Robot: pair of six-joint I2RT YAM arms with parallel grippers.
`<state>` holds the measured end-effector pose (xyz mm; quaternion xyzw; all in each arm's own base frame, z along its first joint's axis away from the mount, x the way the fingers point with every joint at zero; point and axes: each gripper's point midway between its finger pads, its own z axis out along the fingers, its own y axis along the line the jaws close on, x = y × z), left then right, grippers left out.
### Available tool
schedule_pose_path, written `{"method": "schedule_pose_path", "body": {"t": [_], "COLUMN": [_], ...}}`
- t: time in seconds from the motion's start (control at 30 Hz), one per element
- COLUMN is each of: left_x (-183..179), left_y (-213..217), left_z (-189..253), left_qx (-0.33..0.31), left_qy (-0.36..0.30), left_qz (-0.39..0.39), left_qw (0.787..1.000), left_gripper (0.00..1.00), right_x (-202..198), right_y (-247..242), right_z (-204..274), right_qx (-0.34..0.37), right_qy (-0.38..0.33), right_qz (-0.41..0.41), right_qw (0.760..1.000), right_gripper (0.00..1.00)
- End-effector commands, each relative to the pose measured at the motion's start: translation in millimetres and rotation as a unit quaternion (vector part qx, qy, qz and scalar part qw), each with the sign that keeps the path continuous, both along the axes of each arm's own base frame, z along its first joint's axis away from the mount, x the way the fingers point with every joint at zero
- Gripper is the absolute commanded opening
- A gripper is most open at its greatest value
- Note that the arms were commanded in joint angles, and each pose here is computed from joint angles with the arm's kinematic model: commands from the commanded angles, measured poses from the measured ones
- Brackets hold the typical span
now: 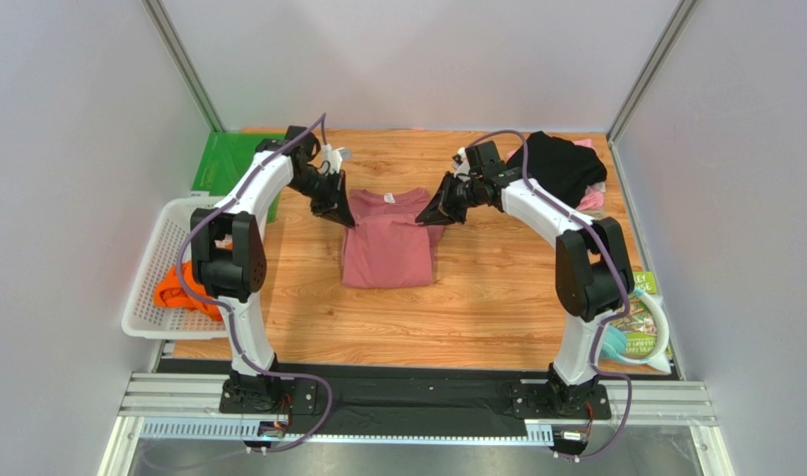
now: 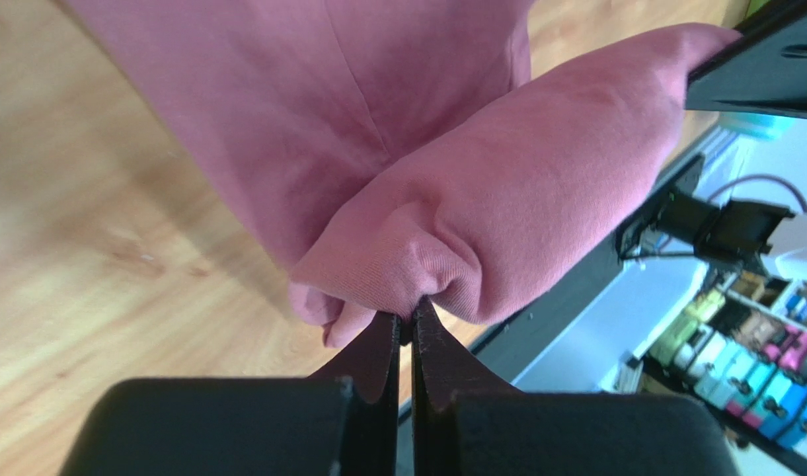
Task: Fold and stack the t-shirts
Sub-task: Fold the long partially folded tshirt into a neat square
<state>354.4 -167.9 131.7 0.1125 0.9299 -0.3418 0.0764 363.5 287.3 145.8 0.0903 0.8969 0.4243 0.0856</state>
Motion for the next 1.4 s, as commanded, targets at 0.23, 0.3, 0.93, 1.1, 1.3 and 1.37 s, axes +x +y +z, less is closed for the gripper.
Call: {"method": "schedule_pose_path", "body": {"t": [0.23, 0.3, 0.93, 1.1, 1.3, 1.37], "left_x": [67, 86, 132, 107, 66, 56], "left_y": [8, 8, 21, 24, 24, 22], "left_z": [-18, -16, 36, 116, 153, 142], "left_qx": [0.01, 0.013, -0.049, -0.098, -0.132, -0.141], "left_qy": [0.001, -0.014, -0.078, -0.138, -0.163, -0.145], "left_qz": [0.04, 0.045, 0.096, 0.087, 0.075, 0.075], "left_qw": [0.999, 0.999, 0.991, 0.982, 0.975, 0.977], "left_gripper": [0.0, 0.0, 0.94, 0.94, 0.94, 0.94], "right_x": [83, 92, 155, 157, 114, 101], "right_y": [7, 7, -35, -65, -17, -4], "right_z": [16, 6, -37, 8, 55, 51], "right_qx": [0.038, 0.039, -0.038, -0.089, -0.031, -0.028], "right_qy": [-0.036, -0.028, -0.034, -0.093, -0.122, -0.116], "right_qz": [-0.004, -0.009, -0.04, -0.063, 0.012, 0.03], "right_qw": [0.999, 0.999, 0.998, 0.99, 0.992, 0.992], "right_gripper": [0.0, 0.0, 0.63, 0.67, 0.66, 0.66]}}
